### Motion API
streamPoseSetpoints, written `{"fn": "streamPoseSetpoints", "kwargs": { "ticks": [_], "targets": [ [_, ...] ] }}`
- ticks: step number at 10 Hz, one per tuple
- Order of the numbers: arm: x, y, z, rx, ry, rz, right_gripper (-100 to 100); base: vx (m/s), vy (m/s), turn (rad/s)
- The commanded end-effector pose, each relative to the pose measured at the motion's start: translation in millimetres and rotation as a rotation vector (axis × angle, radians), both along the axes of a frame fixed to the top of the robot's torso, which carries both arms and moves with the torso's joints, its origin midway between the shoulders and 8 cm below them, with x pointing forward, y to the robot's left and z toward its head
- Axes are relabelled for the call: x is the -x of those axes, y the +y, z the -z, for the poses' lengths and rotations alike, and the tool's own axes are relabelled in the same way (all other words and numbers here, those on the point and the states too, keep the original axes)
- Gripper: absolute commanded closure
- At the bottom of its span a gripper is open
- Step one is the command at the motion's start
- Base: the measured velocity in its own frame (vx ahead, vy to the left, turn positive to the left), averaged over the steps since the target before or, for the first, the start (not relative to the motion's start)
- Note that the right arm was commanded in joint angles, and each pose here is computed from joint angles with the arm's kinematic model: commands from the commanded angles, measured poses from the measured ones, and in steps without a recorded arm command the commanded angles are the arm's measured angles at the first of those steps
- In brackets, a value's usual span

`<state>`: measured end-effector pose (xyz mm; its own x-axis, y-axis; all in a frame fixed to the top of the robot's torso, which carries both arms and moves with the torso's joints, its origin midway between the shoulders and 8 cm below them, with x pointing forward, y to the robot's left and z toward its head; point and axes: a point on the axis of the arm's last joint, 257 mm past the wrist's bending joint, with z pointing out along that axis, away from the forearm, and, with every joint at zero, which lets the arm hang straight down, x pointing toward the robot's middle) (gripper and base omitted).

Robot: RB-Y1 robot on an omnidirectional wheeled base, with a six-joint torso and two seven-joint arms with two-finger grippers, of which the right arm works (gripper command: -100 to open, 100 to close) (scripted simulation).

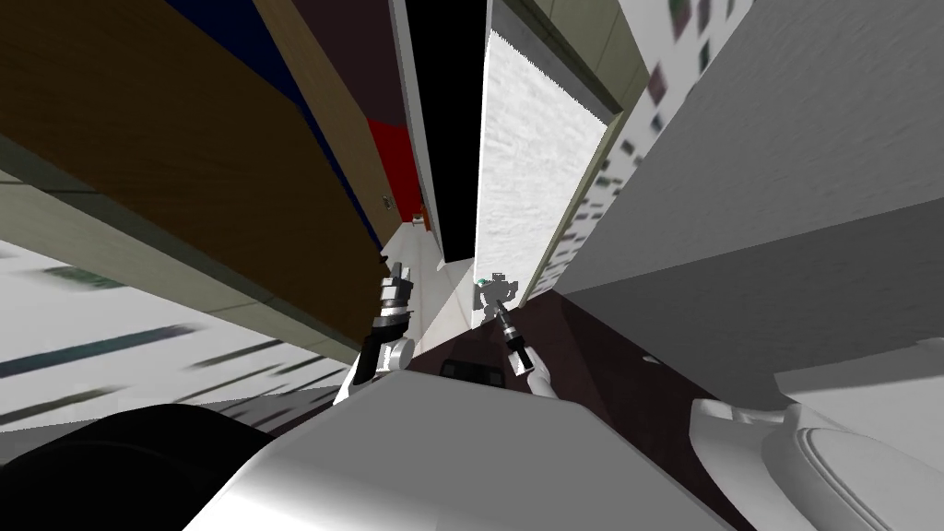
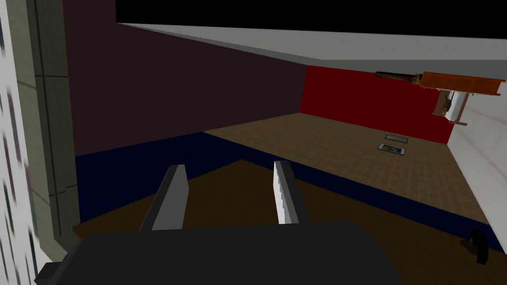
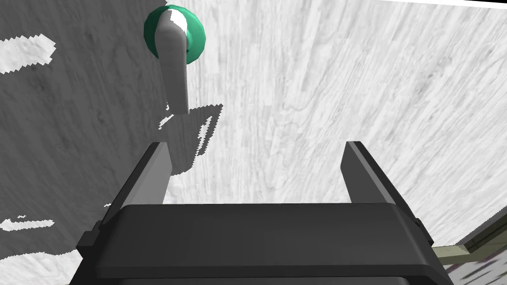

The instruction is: Push the door open

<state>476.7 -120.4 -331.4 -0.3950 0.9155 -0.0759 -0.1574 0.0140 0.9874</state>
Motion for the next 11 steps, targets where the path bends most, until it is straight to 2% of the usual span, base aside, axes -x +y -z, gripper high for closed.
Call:
{"fn": "streamPoseSetpoints", "kwargs": {
  "ticks": [1, 10, 11],
  "targets": [
    [0.7, 3.6, 5.9, 0.0, 0.013, -0.008, -100, 0.051, -0.049, 0.012],
    [8.8, 24.7, 42.6, -0.002, 0.108, -0.062, -100, 0.075, -0.058, 0.033],
    [8.8, 24.7, 42.6, -0.002, 0.108, -0.062, -100, 0.06, -0.058, 0.021]
  ]
}}
